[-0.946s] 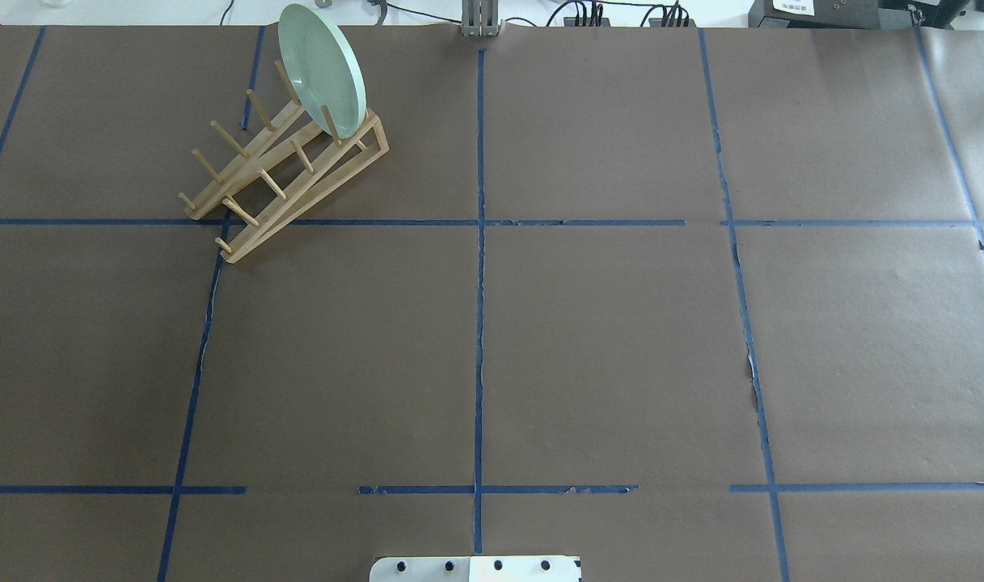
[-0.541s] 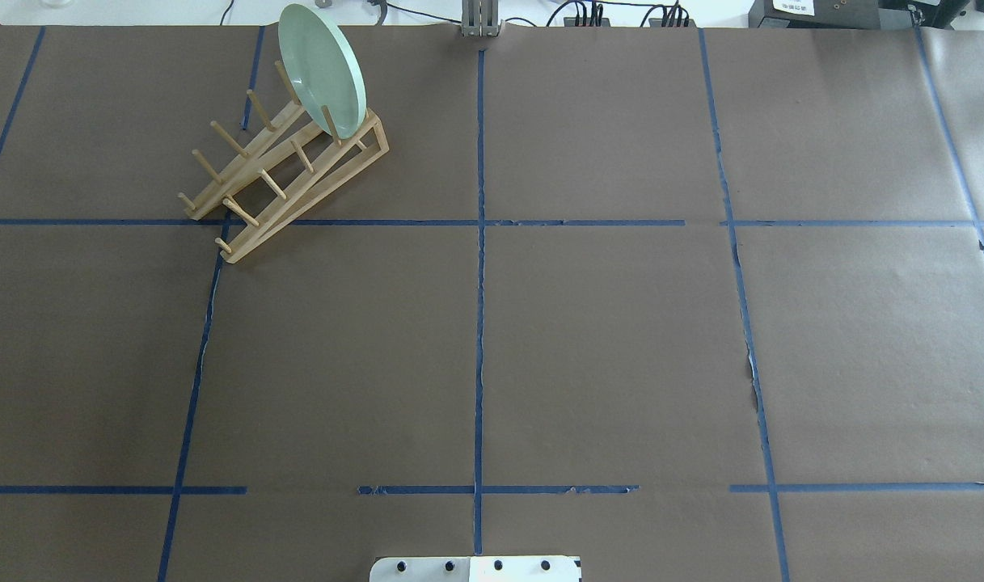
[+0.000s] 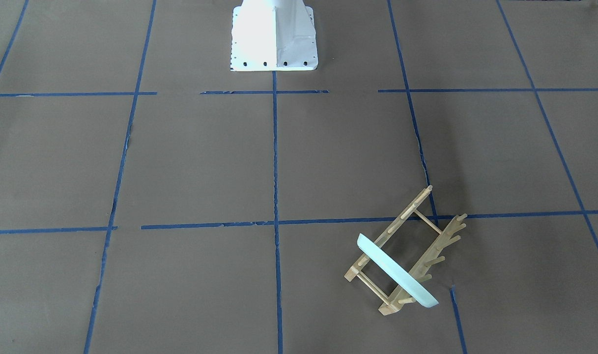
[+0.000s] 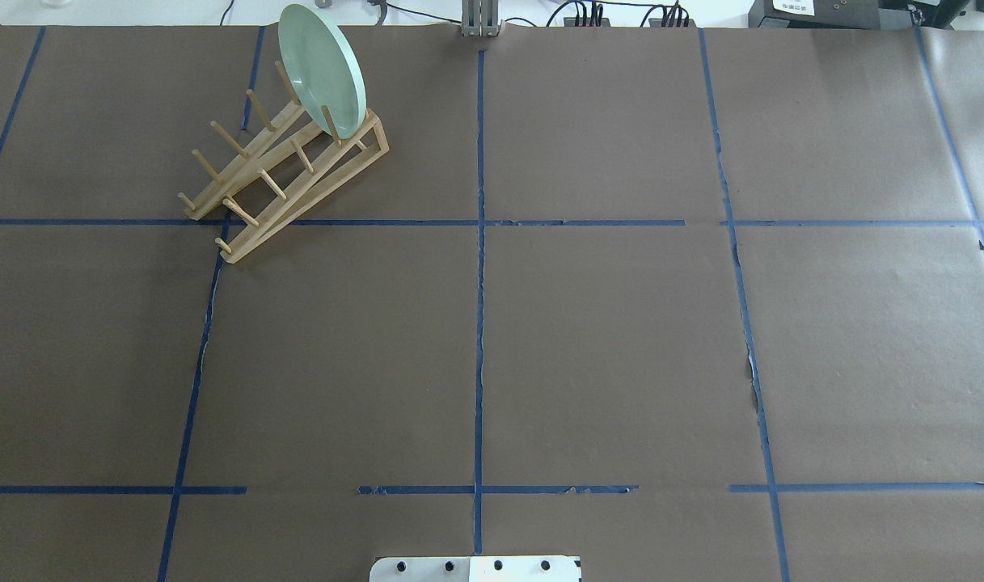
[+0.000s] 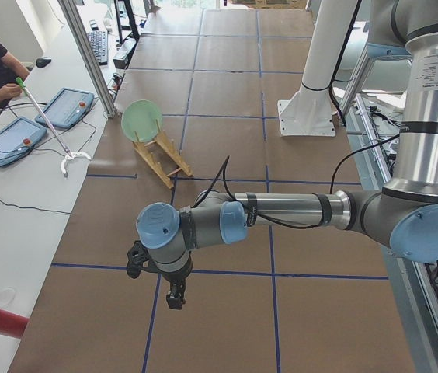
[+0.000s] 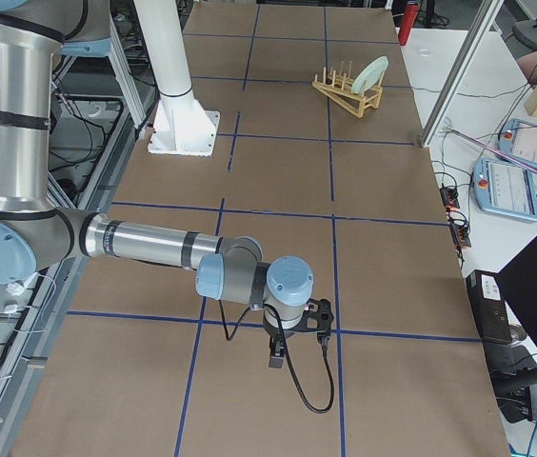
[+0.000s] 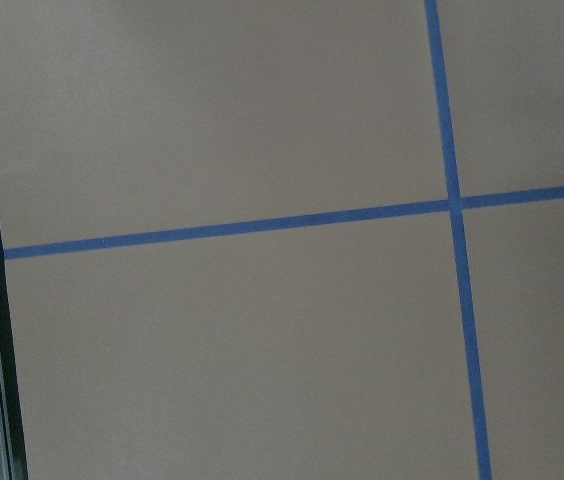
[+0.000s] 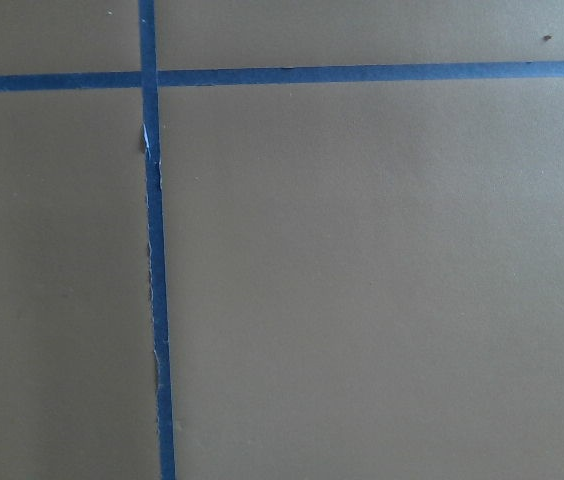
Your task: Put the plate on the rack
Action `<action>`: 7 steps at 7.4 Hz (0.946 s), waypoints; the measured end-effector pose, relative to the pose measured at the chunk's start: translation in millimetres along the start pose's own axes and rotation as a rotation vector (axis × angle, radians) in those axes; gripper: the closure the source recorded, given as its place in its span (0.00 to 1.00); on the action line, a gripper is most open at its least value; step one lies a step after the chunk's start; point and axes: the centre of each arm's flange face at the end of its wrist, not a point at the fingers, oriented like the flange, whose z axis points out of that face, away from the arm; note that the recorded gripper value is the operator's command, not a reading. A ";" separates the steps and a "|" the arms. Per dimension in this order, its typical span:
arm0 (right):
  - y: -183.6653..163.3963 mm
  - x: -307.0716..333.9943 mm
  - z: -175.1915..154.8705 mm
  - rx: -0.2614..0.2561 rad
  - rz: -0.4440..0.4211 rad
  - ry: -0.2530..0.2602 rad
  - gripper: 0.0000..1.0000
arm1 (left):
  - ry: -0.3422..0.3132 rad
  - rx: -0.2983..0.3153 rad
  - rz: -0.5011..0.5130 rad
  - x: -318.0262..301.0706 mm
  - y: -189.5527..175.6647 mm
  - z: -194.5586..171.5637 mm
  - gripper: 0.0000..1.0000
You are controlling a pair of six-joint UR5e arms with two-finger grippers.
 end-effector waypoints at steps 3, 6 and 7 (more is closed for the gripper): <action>0.0 0.0 0.0 0.000 0.000 0.000 0.00 | 0.049 0.039 0.004 38.3 -8.0 -12.7 0.00; -0.1 0.1 0.1 0.000 0.000 0.000 0.00 | 0.055 0.031 0.022 46.0 -11.2 -4.1 0.00; -0.2 0.0 0.0 0.000 0.000 0.000 0.00 | 0.056 0.030 0.021 45.9 -11.3 -3.4 0.00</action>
